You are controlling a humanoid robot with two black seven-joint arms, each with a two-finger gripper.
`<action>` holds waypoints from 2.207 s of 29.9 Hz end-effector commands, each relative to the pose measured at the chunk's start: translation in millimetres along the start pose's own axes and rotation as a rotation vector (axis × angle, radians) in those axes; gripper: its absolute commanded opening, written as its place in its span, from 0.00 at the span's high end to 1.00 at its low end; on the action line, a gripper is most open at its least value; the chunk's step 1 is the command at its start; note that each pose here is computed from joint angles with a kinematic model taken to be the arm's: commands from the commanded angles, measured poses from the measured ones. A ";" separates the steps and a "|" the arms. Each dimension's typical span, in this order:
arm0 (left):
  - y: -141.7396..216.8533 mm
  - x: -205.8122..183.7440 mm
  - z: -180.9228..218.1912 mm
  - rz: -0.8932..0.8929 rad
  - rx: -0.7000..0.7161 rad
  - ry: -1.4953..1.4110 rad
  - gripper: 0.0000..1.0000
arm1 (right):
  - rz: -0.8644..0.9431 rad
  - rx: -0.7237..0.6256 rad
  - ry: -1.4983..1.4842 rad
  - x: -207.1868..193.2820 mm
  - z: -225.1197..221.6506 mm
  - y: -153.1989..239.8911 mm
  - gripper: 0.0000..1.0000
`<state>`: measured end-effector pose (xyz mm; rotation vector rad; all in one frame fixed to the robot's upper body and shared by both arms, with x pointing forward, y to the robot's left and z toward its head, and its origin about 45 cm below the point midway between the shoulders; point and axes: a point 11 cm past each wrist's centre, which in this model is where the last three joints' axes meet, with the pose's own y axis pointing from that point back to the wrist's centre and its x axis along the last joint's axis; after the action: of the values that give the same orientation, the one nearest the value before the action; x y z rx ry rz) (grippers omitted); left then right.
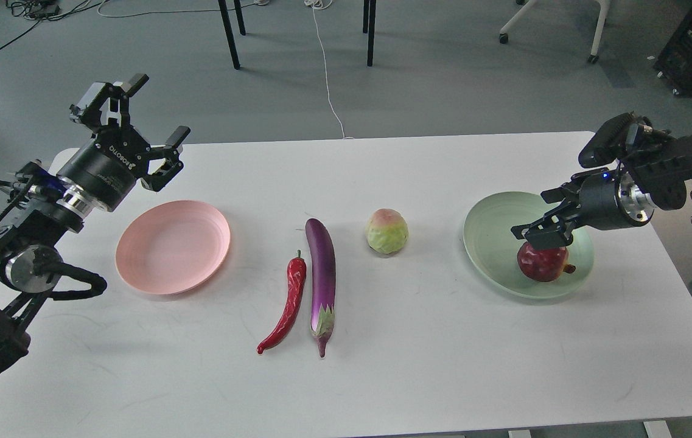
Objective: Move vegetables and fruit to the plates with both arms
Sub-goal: 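Carry the pomegranate with the right gripper onto the green plate and release, then lift the open right gripper away from the green plate, then lower the right gripper onto the peach and grasp it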
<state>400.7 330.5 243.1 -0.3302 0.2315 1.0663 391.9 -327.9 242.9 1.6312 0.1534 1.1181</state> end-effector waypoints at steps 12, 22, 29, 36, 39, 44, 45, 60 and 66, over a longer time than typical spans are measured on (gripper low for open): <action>0.7 0.6 14.2 0.008 -0.060 0.002 0.00 | 0.113 0.011 -0.031 23.5 -1.5 4.2 0.06; 2.4 -8.5 12.3 -0.008 -0.079 0.028 0.00 | 0.120 0.017 -0.032 23.6 -3.2 3.0 0.05; 1.6 -10.7 9.1 -0.019 -0.062 -0.002 0.00 | 0.122 -0.003 -0.038 21.8 3.3 10.1 0.05; 1.2 -10.6 12.4 -0.020 -0.070 -0.011 0.00 | 0.200 -0.004 0.034 66.2 -2.1 27.4 0.05; 0.7 -9.6 16.4 -0.016 -0.085 -0.010 0.00 | 0.225 0.004 0.074 87.4 -8.5 30.3 0.04; -4.8 -18.4 7.7 -0.029 -0.093 0.024 0.00 | 0.225 0.053 0.110 109.9 -28.2 9.7 0.04; -5.5 -19.4 5.9 -0.030 -0.093 0.029 0.00 | 0.225 0.056 0.111 110.7 -29.3 8.6 0.04; -3.0 -13.3 6.3 -0.005 -0.107 0.036 0.00 | 0.054 0.159 0.228 116.7 -93.5 -93.7 0.04; 1.1 -9.5 6.5 0.008 -0.110 0.038 0.00 | 0.029 0.148 0.263 128.2 -110.6 -123.7 0.04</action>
<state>395.7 322.8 251.5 -0.4459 0.2109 1.0775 434.9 -138.3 222.6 1.6357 0.3608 1.3665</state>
